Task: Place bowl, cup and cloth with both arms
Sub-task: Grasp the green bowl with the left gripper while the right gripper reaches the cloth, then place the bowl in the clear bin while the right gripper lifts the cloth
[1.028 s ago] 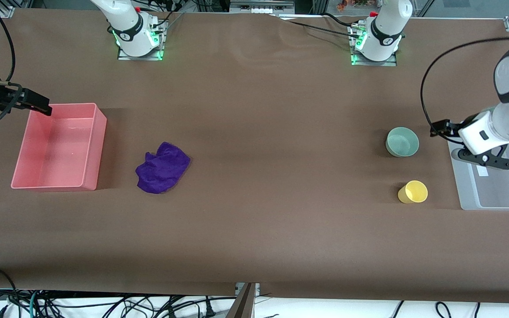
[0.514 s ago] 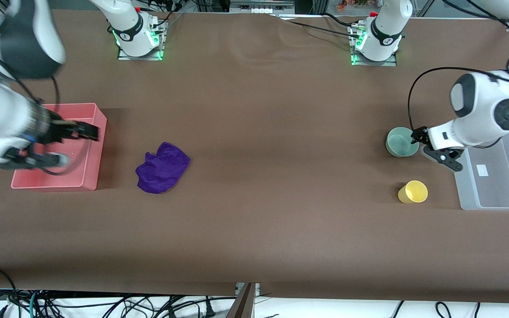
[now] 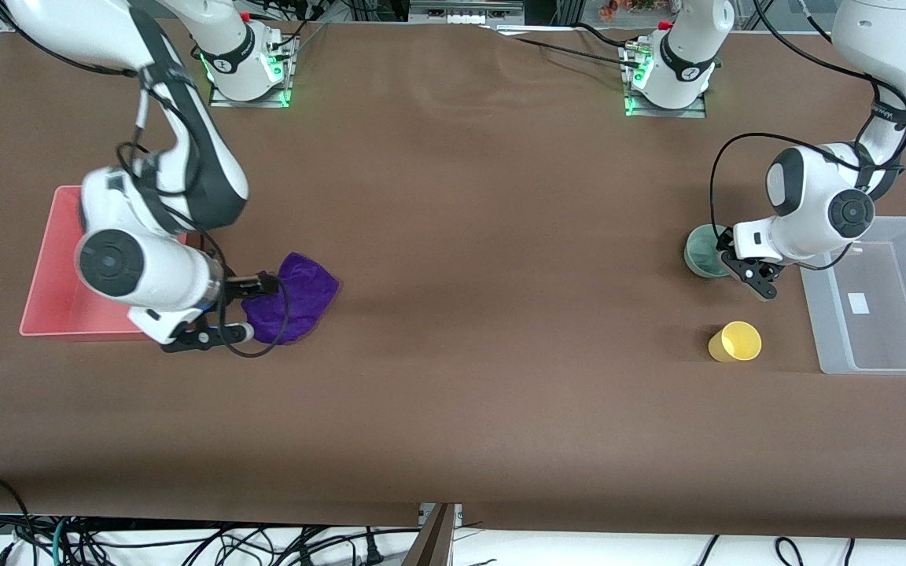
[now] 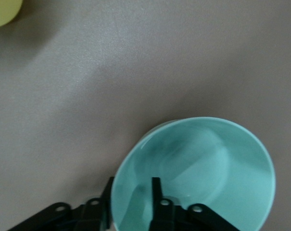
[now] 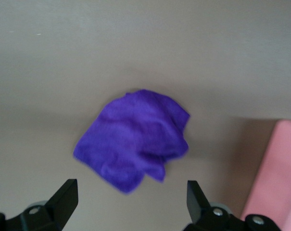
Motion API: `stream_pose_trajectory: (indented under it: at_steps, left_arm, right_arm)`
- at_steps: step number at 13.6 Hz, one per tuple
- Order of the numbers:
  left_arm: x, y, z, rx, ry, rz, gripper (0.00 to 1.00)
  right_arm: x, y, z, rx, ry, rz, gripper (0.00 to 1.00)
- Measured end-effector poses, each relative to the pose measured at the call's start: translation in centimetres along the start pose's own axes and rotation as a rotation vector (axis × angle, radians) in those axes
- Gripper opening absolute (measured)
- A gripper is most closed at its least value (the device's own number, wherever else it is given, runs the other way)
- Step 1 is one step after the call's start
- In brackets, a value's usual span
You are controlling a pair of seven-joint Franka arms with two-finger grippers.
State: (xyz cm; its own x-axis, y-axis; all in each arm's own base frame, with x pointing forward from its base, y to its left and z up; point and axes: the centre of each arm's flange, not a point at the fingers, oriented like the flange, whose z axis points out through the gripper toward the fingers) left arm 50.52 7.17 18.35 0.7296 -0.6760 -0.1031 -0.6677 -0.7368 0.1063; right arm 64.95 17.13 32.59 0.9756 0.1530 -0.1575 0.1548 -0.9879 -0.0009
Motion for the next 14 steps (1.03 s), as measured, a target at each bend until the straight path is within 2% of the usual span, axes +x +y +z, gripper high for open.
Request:
stream_pose_trajectory:
  at_steps: [2, 3, 5, 7, 8, 10, 12, 13, 14]
  left_arm:
    - [0.4, -0.4, -0.7, 0.013, 0.011, 0.016, 0.06]
    - [0.8, -0.8, -1.8, 0.022, 0.016, 0.024, 0.03]
    - [1.5, -2.1, -5.8, -0.003, -0.016, 0.048, 0.03]
    - [2.2, -4.0, -12.4, -0.048, -0.062, 0.074, 0.03]
    - [2.1, -5.2, -15.8, -0.057, -0.072, 0.082, 0.03]
    - [0.5, -8.2, -20.4, -0.027, -0.077, 0.105, 0.03]
    - [-2.4, -11.9, -20.9, 0.011, -0.120, 0.134, 0.03]
    - [-4.3, -14.1, -20.1, 0.006, -0.134, 0.149, 0.03]
    - [-6.2, -16.3, -18.9, -0.009, -0.136, 0.170, 0.03]
  right_arm:
    - [-0.3, 0.3, 4.6, 0.003, -0.011, 0.004, 1.00]
    - [-0.4, 0.5, 6.2, 0.002, -0.027, 0.006, 1.00]
    - [-0.3, 0.9, 8.2, 0.000, -0.054, 0.013, 1.00]
    - [-0.2, 1.1, 9.9, 0.001, -0.067, 0.016, 1.00]
    - [-0.1, 1.1, 10.8, 0.003, -0.064, 0.016, 1.00]
    - [0.1, 1.0, 12.5, 0.010, -0.040, 0.014, 1.00]
    - [0.0, 0.8, 14.1, 0.016, -0.010, 0.012, 0.94]
    - [-0.2, 0.8, 14.7, 0.018, -0.004, 0.011, 0.86]
    - [-0.3, 0.7, 14.9, 0.018, -0.003, 0.011, 0.72]
